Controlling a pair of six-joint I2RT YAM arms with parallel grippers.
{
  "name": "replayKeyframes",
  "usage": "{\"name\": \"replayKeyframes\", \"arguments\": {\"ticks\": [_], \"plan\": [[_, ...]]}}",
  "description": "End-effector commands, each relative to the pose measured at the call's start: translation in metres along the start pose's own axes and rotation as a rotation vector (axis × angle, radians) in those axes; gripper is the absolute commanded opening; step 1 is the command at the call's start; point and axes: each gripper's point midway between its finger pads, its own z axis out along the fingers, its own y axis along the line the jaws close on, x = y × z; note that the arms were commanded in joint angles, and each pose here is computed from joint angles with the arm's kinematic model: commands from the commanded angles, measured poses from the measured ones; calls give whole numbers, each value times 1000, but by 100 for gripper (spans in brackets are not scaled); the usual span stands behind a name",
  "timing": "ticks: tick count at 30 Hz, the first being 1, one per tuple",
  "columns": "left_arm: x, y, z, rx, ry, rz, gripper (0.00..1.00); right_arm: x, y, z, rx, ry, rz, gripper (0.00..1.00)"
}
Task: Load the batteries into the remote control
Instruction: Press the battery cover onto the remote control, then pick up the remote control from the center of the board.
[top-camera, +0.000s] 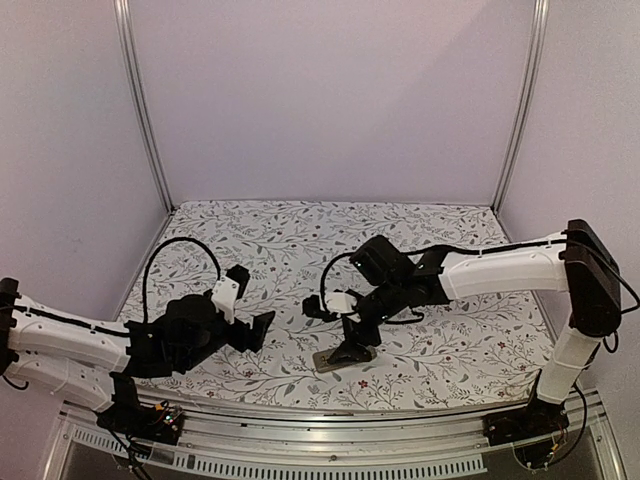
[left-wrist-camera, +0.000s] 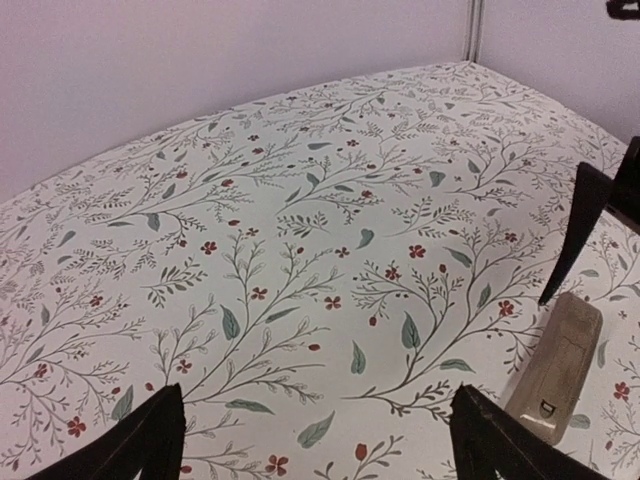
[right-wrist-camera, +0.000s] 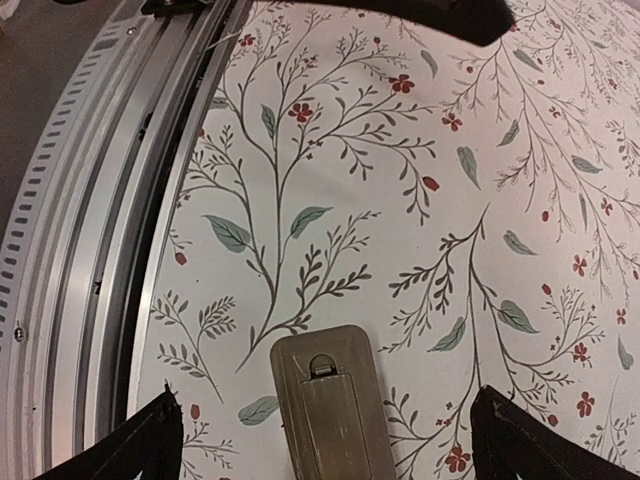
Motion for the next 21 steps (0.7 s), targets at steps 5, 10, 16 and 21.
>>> {"name": "replayKeyframes", "arguments": {"ticks": [5, 10, 16, 21], "plan": [[5, 8, -9, -16, 7, -12, 92, 30, -1, 33, 53, 196, -103, 99], [7, -2, -5, 20, 35, 26, 92, 41, -4, 26, 70, 220, -88, 99], [6, -25, 2, 88, 54, 115, 92, 74, -5, 6, 6, 240, -62, 99], [3, -45, 0, 171, 30, 151, 92, 91, -21, 2, 28, 262, -41, 99]]}}
